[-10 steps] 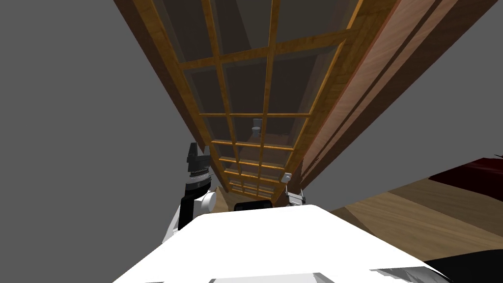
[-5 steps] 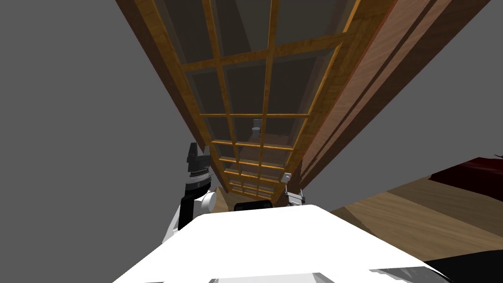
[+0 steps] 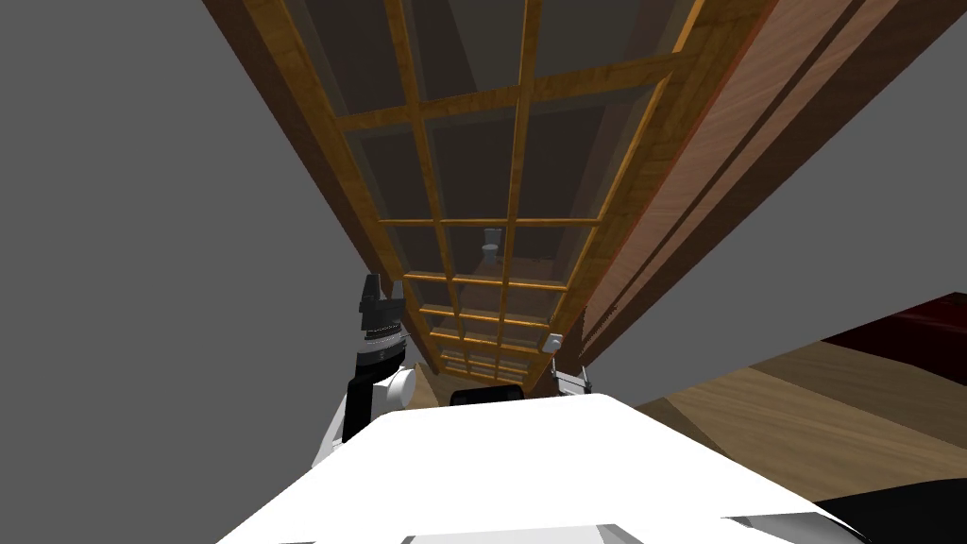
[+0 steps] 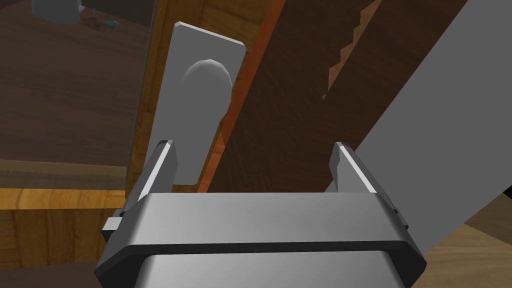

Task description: Push the door open

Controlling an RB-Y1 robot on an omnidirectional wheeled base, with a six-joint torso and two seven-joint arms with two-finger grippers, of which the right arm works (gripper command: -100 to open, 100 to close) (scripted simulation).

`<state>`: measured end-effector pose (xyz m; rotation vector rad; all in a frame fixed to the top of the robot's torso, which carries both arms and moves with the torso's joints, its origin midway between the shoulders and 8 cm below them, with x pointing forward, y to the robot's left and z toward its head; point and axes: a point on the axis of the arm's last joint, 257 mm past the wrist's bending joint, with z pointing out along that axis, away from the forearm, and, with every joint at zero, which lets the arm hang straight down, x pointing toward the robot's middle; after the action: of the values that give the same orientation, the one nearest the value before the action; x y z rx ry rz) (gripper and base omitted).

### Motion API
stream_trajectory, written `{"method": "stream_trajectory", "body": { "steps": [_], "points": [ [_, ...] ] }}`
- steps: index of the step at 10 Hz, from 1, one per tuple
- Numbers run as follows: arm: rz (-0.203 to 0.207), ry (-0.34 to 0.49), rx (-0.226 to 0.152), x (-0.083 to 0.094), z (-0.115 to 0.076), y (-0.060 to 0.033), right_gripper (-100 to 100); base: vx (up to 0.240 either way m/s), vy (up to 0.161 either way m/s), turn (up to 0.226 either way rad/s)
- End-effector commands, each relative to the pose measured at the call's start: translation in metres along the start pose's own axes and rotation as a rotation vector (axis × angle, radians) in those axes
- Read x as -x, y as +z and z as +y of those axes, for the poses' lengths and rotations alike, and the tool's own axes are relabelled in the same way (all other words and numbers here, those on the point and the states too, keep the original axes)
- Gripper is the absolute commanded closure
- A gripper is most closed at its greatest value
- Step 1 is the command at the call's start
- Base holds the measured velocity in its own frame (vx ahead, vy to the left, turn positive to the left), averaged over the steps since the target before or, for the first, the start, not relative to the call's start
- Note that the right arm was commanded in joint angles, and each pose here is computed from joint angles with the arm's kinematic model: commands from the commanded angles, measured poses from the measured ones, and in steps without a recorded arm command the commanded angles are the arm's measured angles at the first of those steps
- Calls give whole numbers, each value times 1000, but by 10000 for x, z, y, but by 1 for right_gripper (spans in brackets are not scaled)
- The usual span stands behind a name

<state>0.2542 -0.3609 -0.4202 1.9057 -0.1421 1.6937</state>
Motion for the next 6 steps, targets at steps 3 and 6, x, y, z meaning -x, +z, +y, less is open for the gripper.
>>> {"method": "stream_trajectory", "body": {
  "steps": [3,6],
  "points": [
    [50,10,-1,-188,-49,197,-100,-4,4,8],
    [50,10,-1,-188,-49,197,-100,-5,-11,17]
  ]
}}
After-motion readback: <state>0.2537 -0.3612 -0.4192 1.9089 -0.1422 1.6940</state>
